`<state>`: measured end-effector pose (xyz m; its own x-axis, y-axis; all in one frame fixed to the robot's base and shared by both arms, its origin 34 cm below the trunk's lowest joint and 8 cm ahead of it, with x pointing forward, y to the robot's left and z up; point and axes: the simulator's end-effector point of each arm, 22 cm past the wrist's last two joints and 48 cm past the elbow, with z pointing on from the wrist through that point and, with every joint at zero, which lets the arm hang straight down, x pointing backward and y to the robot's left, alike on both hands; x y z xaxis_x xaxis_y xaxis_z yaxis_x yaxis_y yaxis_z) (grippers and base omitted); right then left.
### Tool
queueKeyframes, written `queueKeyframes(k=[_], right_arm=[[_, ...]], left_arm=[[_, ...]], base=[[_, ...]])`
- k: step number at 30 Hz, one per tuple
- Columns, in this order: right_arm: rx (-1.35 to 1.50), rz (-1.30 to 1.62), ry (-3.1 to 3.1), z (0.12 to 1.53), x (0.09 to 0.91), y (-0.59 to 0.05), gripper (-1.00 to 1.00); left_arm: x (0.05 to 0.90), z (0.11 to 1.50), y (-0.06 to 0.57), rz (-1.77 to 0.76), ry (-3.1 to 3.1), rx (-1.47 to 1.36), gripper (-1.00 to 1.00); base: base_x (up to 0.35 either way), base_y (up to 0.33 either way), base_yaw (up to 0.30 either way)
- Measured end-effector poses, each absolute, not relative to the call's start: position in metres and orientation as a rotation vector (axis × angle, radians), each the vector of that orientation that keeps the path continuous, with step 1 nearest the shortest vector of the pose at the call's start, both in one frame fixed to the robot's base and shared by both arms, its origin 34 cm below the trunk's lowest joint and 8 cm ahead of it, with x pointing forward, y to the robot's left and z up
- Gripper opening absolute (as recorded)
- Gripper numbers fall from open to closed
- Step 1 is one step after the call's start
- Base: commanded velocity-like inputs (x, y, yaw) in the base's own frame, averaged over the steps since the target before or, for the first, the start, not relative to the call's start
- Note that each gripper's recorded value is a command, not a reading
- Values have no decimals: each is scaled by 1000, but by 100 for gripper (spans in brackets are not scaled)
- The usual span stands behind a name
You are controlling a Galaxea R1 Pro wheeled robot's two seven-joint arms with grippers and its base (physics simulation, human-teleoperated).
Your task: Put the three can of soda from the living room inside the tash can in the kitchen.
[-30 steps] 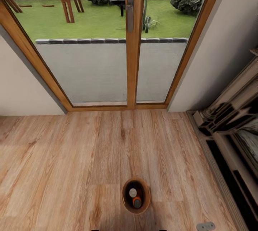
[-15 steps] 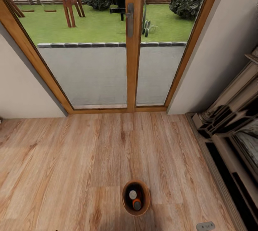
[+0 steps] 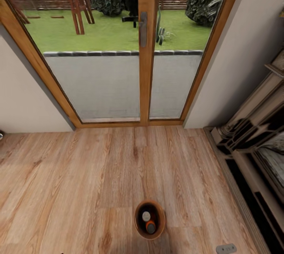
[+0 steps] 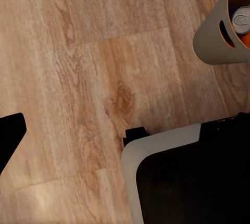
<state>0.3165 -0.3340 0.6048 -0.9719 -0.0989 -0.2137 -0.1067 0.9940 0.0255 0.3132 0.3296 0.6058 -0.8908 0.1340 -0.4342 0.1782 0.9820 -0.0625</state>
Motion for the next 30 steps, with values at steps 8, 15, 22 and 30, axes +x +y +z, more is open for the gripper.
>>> queueKeyframes(k=[8, 15, 22, 30], right_arm=[[-151, 54, 2911, 612, 318, -334, 100], [-150, 54, 2900, 614, 323, -333, 100], [-149, 52, 2887, 617, 327, -333, 100], [-155, 53, 2845, 621, 338, -332, 100]], left_arm=[[315, 613, 329, -138, 2675, 222, 100], [314, 614, 329, -138, 2674, 218, 100], [317, 616, 329, -136, 2666, 217, 100], [322, 619, 329, -134, 2653, 216, 100]], base=[[0, 0, 0], [0, 0, 0], [0, 0, 0], [0, 0, 0]])
